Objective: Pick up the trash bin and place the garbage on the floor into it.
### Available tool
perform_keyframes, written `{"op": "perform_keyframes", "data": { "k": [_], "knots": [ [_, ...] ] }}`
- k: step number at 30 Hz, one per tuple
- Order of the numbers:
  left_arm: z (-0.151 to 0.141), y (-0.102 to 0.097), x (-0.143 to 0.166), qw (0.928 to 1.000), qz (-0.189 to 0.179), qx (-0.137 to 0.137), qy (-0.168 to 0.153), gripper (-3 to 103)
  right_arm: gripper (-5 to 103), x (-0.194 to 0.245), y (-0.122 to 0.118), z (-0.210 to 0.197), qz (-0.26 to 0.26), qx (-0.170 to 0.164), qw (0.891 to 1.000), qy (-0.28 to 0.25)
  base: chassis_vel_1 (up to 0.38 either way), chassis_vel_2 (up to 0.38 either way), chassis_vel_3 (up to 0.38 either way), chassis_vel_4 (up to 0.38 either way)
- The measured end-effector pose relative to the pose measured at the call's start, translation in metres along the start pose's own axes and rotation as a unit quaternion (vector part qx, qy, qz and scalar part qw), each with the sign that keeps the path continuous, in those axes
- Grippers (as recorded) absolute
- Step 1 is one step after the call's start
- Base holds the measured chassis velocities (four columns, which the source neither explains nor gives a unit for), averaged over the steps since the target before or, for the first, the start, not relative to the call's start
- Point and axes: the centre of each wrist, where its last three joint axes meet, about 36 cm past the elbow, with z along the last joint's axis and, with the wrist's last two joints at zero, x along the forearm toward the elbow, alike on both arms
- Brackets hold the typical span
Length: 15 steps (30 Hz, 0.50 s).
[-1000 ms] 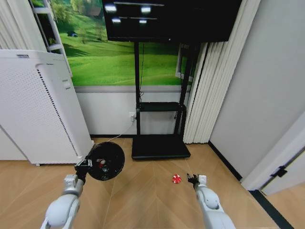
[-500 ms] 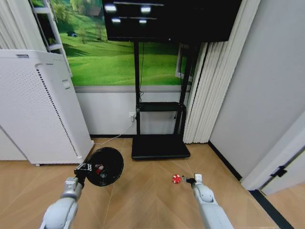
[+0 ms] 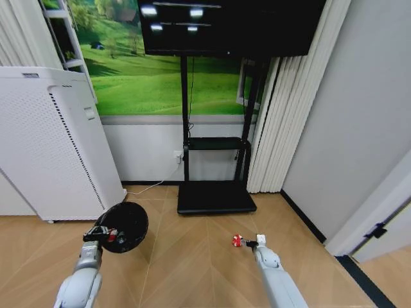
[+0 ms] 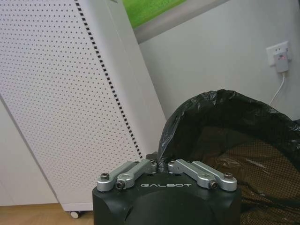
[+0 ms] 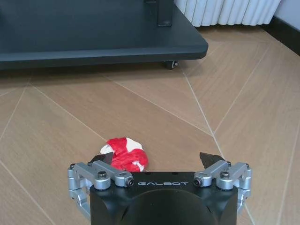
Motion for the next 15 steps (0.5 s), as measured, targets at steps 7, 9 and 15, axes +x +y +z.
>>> {"op": "perform_keyframes", "data": {
  "k": [7,9,15],
  "knots": [
    [0.001,0.004,-0.002,0.9999,-0.011,-0.003,0.001,4,100,-0.02,0.022,-0.015,-0.012,-0.004,1.0,-0.004,0.0,0.0,0.0,0.0],
    [0.0,0.005,-0.002,0.9999,-0.011,-0.003,0.001,4,100,-0.021,0.023,-0.016,-0.012,-0.004,1.0,-0.004,0.0,0.0,0.0,0.0],
    [-0.001,0.008,-0.001,0.9999,-0.01,-0.002,0.001,4,100,-0.033,0.046,-0.03,-0.012,-0.004,1.0,0.003,0.0,0.0,0.0,0.0]
  ]
}}
